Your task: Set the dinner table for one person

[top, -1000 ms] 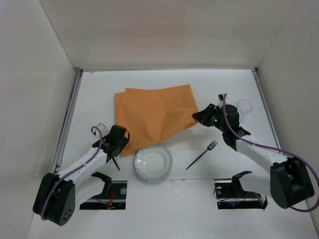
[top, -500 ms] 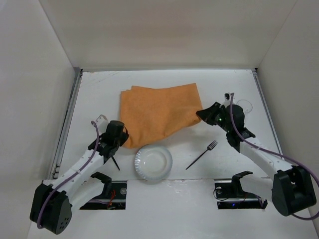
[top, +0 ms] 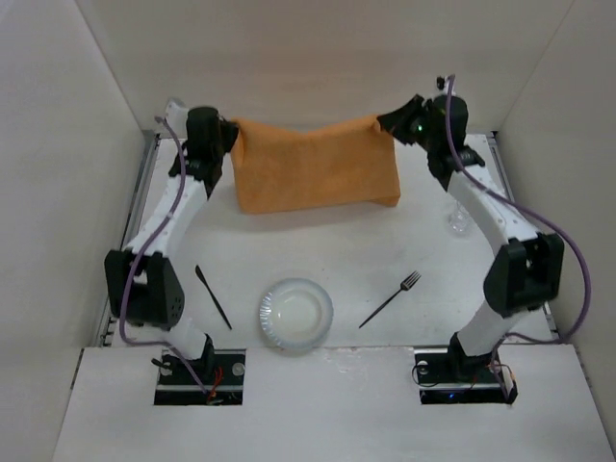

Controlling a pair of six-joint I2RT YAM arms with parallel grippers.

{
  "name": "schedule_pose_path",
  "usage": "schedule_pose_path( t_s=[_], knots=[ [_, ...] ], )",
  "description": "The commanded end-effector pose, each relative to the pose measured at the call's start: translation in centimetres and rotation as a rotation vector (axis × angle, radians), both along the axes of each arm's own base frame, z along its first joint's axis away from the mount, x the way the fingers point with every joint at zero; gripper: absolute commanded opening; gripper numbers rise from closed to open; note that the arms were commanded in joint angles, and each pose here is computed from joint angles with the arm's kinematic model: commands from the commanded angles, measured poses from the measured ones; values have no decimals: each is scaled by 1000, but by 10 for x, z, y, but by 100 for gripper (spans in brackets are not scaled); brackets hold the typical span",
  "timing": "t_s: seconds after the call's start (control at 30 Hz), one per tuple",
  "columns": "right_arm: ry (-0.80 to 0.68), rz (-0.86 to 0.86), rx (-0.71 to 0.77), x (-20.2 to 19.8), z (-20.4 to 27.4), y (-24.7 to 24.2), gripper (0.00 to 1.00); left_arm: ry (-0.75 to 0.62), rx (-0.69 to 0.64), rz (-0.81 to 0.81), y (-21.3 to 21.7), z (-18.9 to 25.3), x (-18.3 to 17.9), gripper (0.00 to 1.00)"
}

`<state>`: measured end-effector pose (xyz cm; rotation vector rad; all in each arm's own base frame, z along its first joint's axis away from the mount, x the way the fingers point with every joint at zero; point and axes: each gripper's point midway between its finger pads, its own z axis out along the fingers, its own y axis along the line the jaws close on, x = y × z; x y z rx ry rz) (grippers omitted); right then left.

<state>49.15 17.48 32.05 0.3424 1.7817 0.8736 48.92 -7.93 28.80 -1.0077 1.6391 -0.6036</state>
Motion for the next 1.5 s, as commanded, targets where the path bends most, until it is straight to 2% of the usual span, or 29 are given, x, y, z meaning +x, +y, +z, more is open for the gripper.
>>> schedule_pose_path(
  t_s=[0.0, 0.13, 0.23, 0.3, 0.37, 0.5, 0.6, 0.67, 0.77, 0.87, 0.93, 1.0, 1.07, 1.13, 1.2, 1.23, 1.37, 1.47],
  knots=[
    [-172, -46, 14, 37, 97, -20, 1, -215, -33, -17, 13, 112, 42, 0],
    [-325, -28, 6, 41, 171, -24, 1, -310, -20, -29, 20, 169, 48, 0],
    [-396, 4, -48, 27, 181, -21, 2, -355, 5, -28, 24, 181, 30, 0],
    [-358, 10, -82, 22, 143, -22, 2, -352, 10, -26, 27, 161, 14, 0],
    [-284, 28, -98, 11, 78, -19, 2, -347, 14, -31, 26, 126, -7, 0],
    [-74, 25, -54, -27, -72, -17, 2, -224, 42, -37, 24, 6, -57, 2],
    [49, -17, 10, -54, -135, -24, 4, -62, 40, -39, 18, -84, -88, 3],
    [101, -37, 25, -69, -157, -30, 8, 4, 36, -42, 16, -118, -104, 4],
    [184, -53, 12, -86, -182, -39, 14, 61, 49, -54, 18, -142, -124, 6],
    [257, -67, -43, -107, -200, -49, 28, 120, 67, -72, 22, -159, -147, 12],
    [289, -94, -81, -121, -205, -59, 38, 143, 69, -75, 26, -166, -162, 19],
    [306, -139, -105, -133, -203, -69, 44, 166, 66, -72, 29, -170, -180, 32],
    [301, -197, -131, -142, -194, -81, 45, 161, 67, -58, 34, -165, -193, 39],
    [278, -250, -166, -146, -182, -92, 47, 128, 75, -34, 41, -150, -201, 40],
    [249, -238, -185, -147, -169, -84, 47, 82, 86, -21, 44, -129, -206, 42],
    [233, -210, -195, -148, -162, -73, 43, 70, 94, -24, 42, -123, -207, 43],
    [265, -122, -225, -141, -173, -29, 17, 128, 108, -129, 7, -134, -195, 44],
    [336, -195, -248, -137, -201, -36, 20, 173, 132, -202, -27, -156, -178, 44]
  ],
)
